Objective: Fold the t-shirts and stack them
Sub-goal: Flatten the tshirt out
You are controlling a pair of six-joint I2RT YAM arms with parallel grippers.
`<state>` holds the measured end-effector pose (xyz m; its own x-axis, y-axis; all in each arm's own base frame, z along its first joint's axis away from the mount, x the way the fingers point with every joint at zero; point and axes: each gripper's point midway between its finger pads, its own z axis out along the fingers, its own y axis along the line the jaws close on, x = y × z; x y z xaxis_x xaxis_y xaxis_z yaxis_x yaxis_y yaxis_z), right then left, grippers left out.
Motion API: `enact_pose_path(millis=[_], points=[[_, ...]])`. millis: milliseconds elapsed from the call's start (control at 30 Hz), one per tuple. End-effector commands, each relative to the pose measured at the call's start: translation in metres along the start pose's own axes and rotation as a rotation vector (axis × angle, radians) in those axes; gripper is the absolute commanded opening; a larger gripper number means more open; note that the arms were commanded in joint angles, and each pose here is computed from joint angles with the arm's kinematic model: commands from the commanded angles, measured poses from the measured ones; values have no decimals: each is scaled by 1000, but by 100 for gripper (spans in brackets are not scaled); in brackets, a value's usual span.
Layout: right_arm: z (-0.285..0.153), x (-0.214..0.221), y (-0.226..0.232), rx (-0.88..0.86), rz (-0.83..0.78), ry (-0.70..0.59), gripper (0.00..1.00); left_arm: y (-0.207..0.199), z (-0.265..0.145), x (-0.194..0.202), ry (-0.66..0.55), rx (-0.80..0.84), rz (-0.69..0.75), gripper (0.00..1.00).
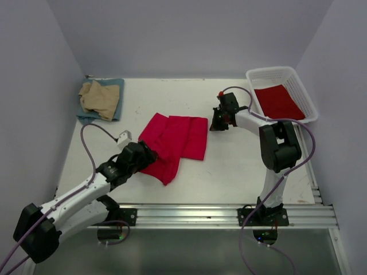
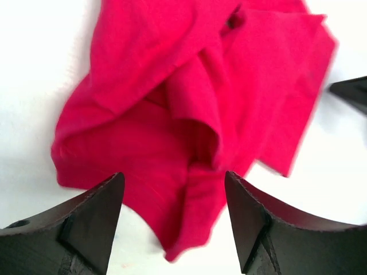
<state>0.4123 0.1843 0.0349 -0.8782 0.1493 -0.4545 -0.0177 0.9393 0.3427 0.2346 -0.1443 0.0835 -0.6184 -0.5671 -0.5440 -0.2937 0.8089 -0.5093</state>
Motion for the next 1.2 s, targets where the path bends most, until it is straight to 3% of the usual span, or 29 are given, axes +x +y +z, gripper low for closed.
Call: enact_pose_path(millis=[0, 133, 233, 400, 833, 1167], points=[[1, -6, -2, 19, -17, -16, 0, -5, -24, -25, -191, 13, -264, 75], [4, -4, -2, 12, -11, -8, 0, 9, -19, -24, -224, -23, -337, 80], [5, -2, -3, 17, -13, -5, 0, 7, -6, -16, -223, 36, -391, 80], [2, -3, -4, 23, -17, -11, 0, 13, 9, -12, -239, 2, -429, 80], [8, 0, -7, 30, -19, 4, 0, -48, 15, -42, -320, 253, -519, 80], [8, 0, -8, 33, -22, 6, 0, -52, 37, -45, -292, 252, -522, 77]])
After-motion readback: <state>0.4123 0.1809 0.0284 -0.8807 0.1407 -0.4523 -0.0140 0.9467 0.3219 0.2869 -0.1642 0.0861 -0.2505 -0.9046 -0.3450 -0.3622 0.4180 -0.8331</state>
